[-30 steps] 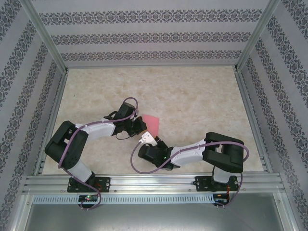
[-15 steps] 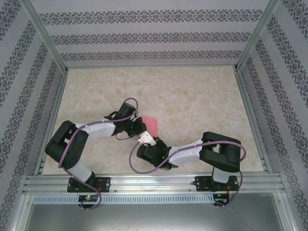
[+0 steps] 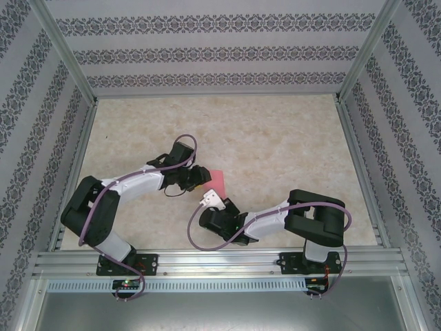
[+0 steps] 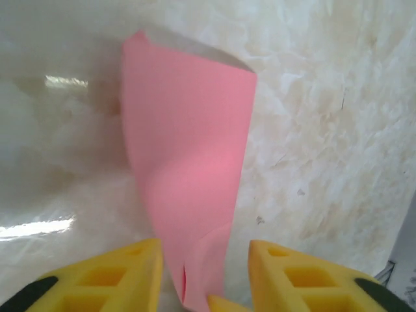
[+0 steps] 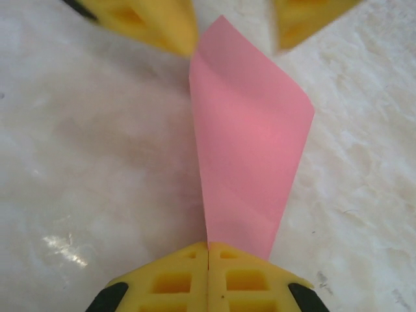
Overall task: Fold a paper plane with a square sheet of paper (pick it up from the middle)
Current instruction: Fold the wing for the fifth time at the center of the table.
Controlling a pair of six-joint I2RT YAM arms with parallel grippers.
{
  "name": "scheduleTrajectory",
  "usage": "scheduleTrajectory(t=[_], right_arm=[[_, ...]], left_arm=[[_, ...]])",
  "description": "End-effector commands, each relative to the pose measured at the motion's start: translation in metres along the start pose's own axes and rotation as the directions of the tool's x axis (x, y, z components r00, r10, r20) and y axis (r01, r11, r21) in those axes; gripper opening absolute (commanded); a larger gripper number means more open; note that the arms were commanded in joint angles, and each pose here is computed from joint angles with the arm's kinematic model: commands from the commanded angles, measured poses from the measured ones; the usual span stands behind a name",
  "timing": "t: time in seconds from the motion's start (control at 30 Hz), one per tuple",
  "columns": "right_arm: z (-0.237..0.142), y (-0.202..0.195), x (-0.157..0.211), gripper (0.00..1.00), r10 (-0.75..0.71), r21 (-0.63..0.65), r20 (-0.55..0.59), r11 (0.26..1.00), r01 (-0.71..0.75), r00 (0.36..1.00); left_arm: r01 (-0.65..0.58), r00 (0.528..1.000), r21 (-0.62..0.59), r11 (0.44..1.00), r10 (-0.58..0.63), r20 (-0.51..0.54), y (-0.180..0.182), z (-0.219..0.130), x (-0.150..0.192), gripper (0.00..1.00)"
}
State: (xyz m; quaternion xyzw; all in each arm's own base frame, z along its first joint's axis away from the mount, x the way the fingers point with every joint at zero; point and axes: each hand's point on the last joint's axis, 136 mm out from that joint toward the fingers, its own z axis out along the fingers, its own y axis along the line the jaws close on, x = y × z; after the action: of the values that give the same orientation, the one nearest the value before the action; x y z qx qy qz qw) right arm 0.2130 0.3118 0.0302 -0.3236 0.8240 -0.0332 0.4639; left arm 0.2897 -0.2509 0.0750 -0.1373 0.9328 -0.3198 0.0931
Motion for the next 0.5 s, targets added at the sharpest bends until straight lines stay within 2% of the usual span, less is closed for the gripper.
scheduleTrajectory(t=[0.0, 0.2, 0.47], right_arm=[[-0.006, 0.012, -0.016, 0.0, 0.122, -0.099, 0.066, 0.988, -0.115, 0.99], [-0.006, 0.016, -0.015, 0.0, 0.289, -0.236, 0.04, 0.933, -0.272, 0.957], [-0.009, 0.009, -0.015, 0.0, 0.564, -0.408, -0.021, 0.749, -0.522, 0.825]], left_arm=[[-0.011, 0.998, -0.058, 0.998, 0.015, 0.063, 0.007, -0.022, -0.012, 0.52], [-0.003, 0.994, -0.073, 0.997, 0.011, 0.109, 0.011, -0.037, -0.015, 0.55], [-0.029, 0.994, -0.049, 0.998, 0.034, 0.103, 0.008, -0.038, -0.013, 0.55]])
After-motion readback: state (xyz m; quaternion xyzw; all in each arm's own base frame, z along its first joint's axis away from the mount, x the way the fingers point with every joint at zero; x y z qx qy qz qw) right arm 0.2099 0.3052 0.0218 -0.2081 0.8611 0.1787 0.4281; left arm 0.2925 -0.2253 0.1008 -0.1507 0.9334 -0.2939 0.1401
